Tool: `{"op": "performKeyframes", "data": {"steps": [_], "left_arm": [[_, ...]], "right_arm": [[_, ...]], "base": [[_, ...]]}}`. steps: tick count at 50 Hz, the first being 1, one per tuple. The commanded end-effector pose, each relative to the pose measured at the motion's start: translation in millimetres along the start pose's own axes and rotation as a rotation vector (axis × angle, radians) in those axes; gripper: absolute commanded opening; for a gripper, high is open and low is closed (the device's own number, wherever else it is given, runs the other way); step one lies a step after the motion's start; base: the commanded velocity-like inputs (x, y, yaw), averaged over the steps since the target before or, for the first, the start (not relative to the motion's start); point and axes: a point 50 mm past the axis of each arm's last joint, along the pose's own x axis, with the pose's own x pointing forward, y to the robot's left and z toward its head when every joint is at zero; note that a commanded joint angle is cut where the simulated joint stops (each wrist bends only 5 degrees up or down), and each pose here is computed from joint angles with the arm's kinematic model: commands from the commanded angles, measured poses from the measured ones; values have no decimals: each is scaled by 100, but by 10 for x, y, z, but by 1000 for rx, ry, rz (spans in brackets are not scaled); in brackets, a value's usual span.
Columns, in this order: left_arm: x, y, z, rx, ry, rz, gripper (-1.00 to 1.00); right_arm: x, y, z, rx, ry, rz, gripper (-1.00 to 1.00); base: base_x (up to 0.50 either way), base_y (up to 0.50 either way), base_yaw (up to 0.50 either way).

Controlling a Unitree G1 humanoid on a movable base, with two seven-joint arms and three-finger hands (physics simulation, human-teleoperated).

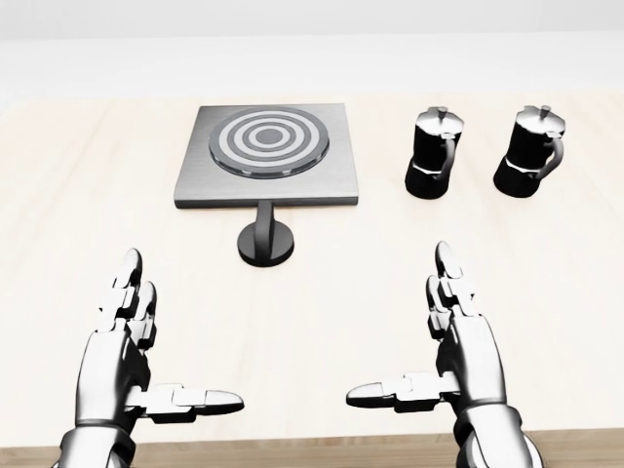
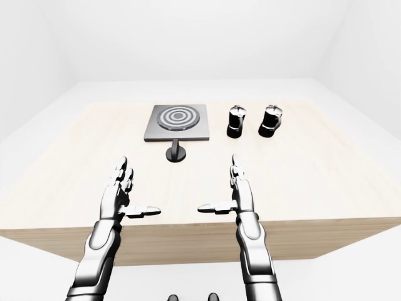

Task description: Turn off the stove.

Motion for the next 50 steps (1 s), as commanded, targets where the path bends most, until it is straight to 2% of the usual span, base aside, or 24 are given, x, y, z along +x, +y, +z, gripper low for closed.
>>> {"op": "performKeyframes", "data": {"steps": [1,25,40,50], "left_arm": [[-11,2,13,0,-4,0,100],[-18,0,4,1,-11,0,100],[-23,7,20,-11,-22,2,100],[-33,-3,-6,24,-21,1,100]], "right_arm": [[7,11,-6,-4,1,12,100],[12,14,-6,-2,1,13,100],[8,8,-19,-2,-2,12,100],[10,13,-18,-6,-2,16,100]], "base": [[0,35,0],[0,34,0],[0,2,0],[0,0,0]]}}
